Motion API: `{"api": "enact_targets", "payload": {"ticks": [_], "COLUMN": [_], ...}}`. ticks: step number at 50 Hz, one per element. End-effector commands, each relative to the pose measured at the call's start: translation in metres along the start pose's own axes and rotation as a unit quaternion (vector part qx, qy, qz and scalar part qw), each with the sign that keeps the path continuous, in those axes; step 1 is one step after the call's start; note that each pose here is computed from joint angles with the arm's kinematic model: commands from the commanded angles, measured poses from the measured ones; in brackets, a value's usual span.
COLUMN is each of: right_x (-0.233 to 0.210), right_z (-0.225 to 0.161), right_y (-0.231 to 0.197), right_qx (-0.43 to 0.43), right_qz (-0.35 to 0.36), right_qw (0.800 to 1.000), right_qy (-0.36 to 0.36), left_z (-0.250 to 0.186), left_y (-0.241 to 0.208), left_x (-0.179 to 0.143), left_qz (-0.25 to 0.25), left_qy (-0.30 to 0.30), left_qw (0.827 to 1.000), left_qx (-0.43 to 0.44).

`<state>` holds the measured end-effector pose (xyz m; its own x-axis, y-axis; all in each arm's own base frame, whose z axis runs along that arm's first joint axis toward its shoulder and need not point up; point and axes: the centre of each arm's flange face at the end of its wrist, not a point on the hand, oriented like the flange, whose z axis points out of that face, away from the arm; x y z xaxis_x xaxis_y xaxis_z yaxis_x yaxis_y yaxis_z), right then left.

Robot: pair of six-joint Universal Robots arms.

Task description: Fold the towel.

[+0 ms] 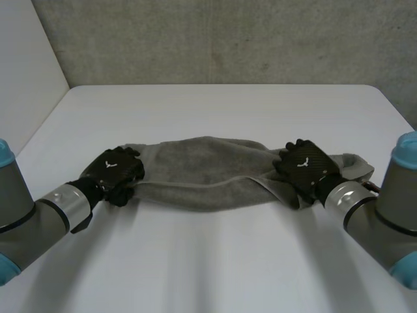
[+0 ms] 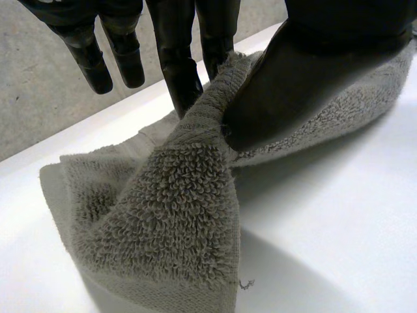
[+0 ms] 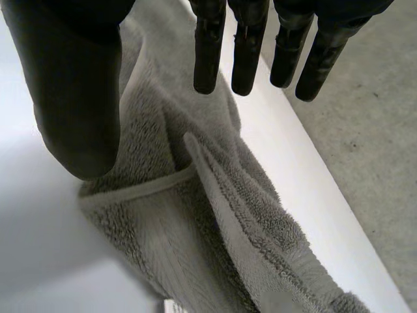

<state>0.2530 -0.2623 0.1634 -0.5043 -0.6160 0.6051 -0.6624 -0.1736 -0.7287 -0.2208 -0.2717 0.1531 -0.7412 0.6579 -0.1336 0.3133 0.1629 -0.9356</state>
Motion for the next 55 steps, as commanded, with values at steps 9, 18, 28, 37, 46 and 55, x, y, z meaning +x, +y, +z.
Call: {"api": "enact_targets", "payload": {"ticks": [9, 18, 28, 37, 46, 55], "right_x": [-0.009, -0.016, -0.015, 0.030, 0.073, 0.066], "right_z": [0.027, 0.037, 0.036, 0.008, -0.020, -0.022], "right_y": [0.006, 0.019, 0.017, -0.008, 0.009, 0.046], "right_qx": [0.006, -0.014, -0.009, 0.021, -0.003, -0.050], "right_qz": [-0.130, -0.156, -0.151, -0.120, -0.026, 0.006], "right_qw": [0.990, 0.987, 0.988, 0.988, 0.994, 0.997], "right_qy": [0.047, 0.041, 0.039, 0.097, 0.108, 0.060], "left_z": [0.001, 0.000, 0.001, -0.001, -0.002, -0.002], "left_y": [0.001, 0.002, 0.001, 0.000, -0.004, -0.002], "left_x": [0.004, 0.004, 0.004, -0.001, -0.003, 0.001], "left_qz": [0.001, 0.000, 0.000, 0.000, 0.002, 0.002], "left_qy": [0.005, 0.005, 0.005, -0.003, -0.008, -0.002], "left_qw": [1.000, 1.000, 1.000, 1.000, 1.000, 1.000], "left_qx": [-0.001, -0.002, -0.001, 0.000, 0.006, 0.003]}}
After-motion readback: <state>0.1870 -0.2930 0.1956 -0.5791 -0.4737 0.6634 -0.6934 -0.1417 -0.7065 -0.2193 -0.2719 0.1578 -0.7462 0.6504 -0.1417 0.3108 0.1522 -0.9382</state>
